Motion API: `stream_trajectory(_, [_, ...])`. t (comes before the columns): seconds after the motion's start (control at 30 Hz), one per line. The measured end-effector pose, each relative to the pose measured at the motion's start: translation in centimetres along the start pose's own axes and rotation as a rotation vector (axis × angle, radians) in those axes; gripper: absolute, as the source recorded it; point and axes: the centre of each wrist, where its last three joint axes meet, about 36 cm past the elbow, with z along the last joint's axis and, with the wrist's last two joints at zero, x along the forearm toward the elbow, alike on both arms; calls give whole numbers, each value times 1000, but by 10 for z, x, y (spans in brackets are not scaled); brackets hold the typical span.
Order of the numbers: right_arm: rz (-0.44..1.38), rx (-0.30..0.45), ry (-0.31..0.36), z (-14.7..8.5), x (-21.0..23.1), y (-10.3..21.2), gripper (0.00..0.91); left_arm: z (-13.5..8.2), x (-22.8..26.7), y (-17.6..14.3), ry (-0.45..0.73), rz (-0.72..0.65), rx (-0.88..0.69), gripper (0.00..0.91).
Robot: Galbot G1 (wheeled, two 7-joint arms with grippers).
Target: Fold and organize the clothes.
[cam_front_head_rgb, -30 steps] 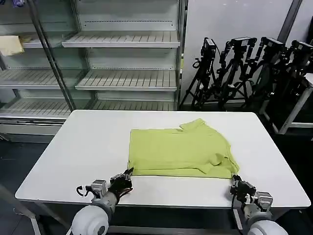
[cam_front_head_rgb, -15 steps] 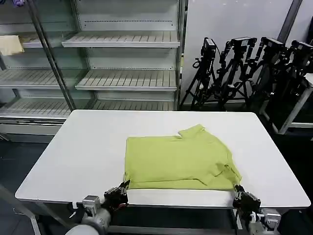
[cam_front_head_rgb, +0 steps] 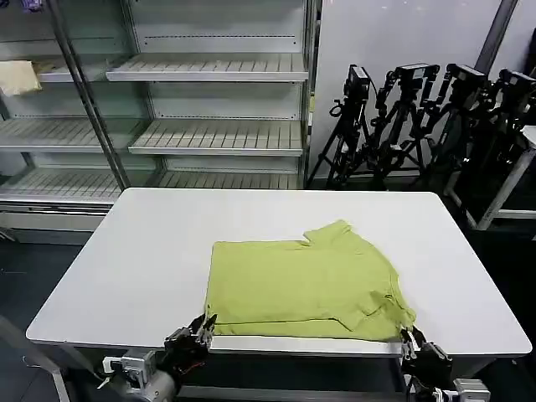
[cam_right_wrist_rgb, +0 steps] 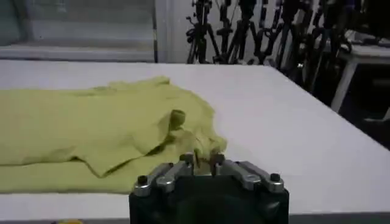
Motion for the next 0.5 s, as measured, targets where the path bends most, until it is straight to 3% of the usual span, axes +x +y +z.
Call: stream_trajectory(0.5, [13,18,-94,-31,-38,-8,907,-24,-17,14,-54,-25,-21,907])
